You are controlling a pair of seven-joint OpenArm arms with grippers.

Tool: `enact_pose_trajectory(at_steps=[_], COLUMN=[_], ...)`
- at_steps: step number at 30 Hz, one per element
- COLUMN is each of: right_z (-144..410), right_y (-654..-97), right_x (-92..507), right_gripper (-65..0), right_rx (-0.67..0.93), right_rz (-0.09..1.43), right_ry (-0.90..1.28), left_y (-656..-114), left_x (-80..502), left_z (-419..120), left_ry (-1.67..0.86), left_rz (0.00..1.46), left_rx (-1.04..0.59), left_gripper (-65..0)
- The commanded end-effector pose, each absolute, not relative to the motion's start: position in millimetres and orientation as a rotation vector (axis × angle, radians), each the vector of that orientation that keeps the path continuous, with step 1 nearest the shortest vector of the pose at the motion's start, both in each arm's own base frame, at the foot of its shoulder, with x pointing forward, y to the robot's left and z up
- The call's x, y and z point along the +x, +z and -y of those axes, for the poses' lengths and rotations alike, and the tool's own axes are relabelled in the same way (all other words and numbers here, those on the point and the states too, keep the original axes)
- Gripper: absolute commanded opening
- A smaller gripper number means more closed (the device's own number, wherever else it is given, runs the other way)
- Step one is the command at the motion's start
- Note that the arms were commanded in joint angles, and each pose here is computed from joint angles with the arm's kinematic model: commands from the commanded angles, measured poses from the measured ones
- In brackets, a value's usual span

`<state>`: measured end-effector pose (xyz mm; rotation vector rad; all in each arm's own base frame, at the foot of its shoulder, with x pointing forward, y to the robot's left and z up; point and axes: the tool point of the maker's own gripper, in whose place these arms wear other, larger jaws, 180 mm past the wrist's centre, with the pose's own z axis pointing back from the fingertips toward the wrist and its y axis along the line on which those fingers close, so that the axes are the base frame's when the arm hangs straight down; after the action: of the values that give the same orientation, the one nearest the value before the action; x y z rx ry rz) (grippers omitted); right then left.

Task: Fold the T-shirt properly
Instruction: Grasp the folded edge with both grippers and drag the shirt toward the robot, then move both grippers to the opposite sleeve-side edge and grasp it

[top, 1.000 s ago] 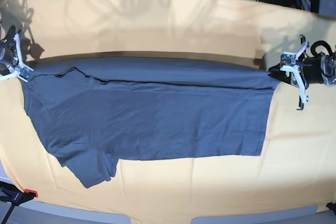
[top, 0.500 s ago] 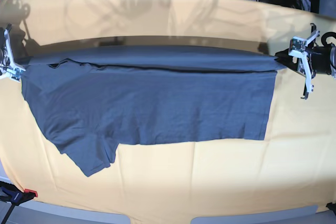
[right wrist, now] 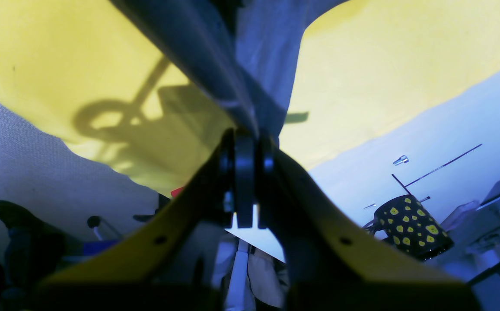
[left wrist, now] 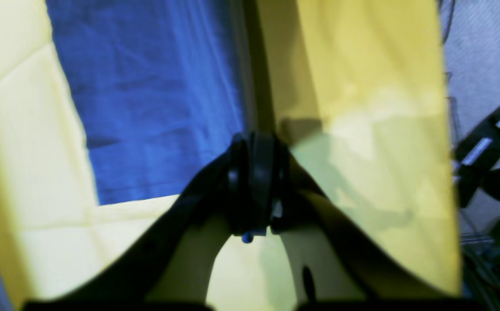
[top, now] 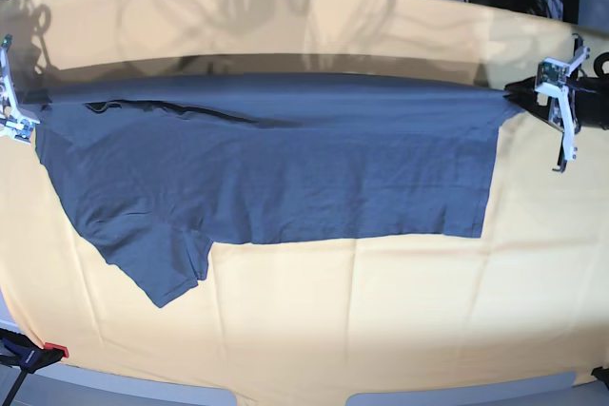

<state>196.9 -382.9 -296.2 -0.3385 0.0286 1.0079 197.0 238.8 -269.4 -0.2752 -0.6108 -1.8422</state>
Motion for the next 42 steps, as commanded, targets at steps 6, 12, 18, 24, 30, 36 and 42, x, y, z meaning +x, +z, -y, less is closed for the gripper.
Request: enact_pose_trajectory(at_steps=[6,12,18,24,30,36,42], right_z=[402,403,399,392,386,376,365], right_y=[-278,-278,-268,-224,-207,-221,-233], right_x=[207,207,225,285,307,306,306], right_gripper=[-54.0,-19.0,-19.1,-19.2,-19.1,-19.1,-19.2], right_rx=[-0.443,-0.448,-0.464,-0.564,-0.588,-0.539,-0.491], right_rz=[-0.046,-0.048,0.03,0.328,0.447,0.476,0.501], right_ry=[0.988,0.983,0.962,0.867,0.816,0.785,0.768], left_y=[-265,-257,-251,-211,-216,-268,-311], left_x=[200,207,220,300,360,385,401], left_z=[-250,-248,-251,-263,-308,-338,-321], left_ry=[-1.861,-1.844,-1.802,-1.311,-0.837,-0.49,-0.325], left_rz=[0.573,0.605,0.615,0.817,0.911,0.923,0.927], left_rx=[-0.231,-0.224,-0.167,0.041,0.054,-0.155,-0.357], left_gripper=[-62.1,-26.6,-26.6,-26.6,-26.6,-26.6,-26.6])
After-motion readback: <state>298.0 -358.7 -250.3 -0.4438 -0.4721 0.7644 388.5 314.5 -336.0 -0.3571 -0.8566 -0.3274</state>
